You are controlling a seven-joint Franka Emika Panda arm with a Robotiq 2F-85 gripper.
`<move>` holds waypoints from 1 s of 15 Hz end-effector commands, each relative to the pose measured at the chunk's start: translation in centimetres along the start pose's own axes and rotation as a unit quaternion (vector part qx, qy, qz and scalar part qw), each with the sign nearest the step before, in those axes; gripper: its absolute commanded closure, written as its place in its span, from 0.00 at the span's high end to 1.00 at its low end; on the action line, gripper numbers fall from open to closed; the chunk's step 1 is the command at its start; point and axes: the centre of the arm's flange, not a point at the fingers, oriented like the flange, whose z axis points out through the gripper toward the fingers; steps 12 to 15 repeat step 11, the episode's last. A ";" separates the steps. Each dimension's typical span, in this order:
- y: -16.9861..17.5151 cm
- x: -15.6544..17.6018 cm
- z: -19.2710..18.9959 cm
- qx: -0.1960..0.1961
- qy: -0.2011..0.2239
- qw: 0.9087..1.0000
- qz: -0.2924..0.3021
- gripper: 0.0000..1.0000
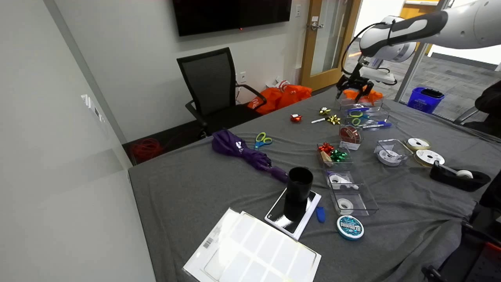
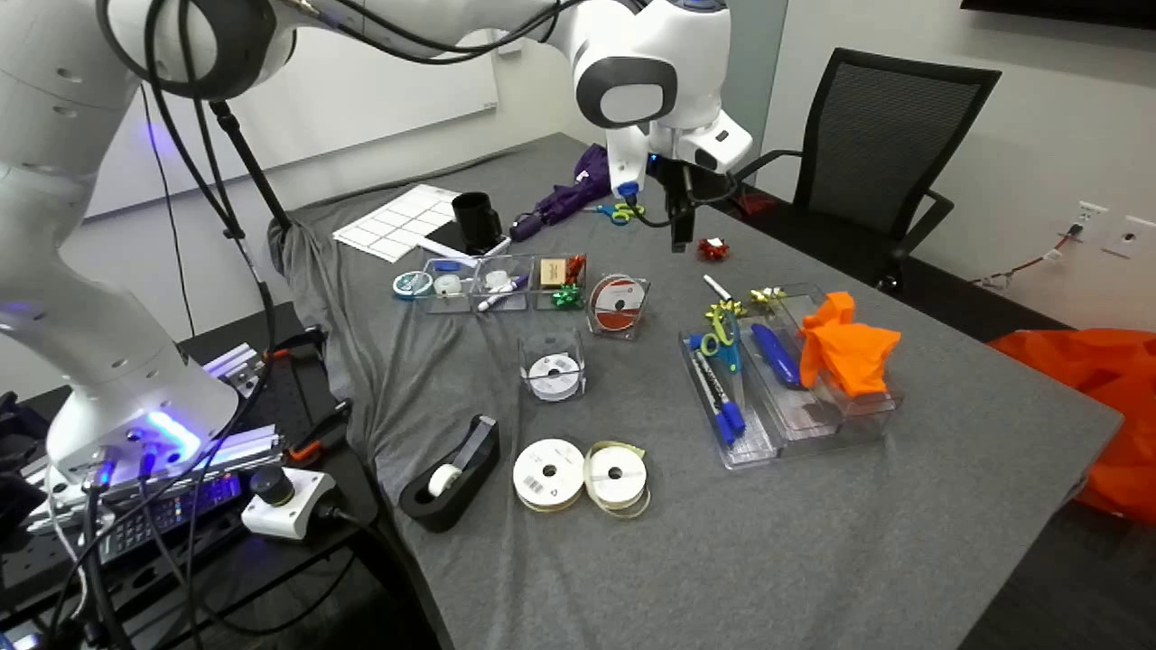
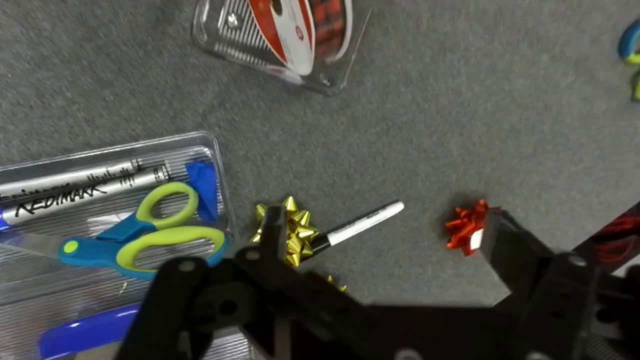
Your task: Move the yellow decoration to the table
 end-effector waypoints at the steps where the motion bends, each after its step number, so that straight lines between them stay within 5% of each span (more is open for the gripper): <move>1: 0.1 -5.5 -1.4 0.018 -0.066 0.995 -0.071 1.00; 2: -0.2 -6.5 -1.2 0.017 -0.074 0.994 -0.084 1.00; 3: -0.7 -2.4 -0.6 0.010 -0.047 0.997 -0.057 1.00; 15: -0.9 -2.6 -0.7 0.010 -0.049 0.997 -0.058 1.00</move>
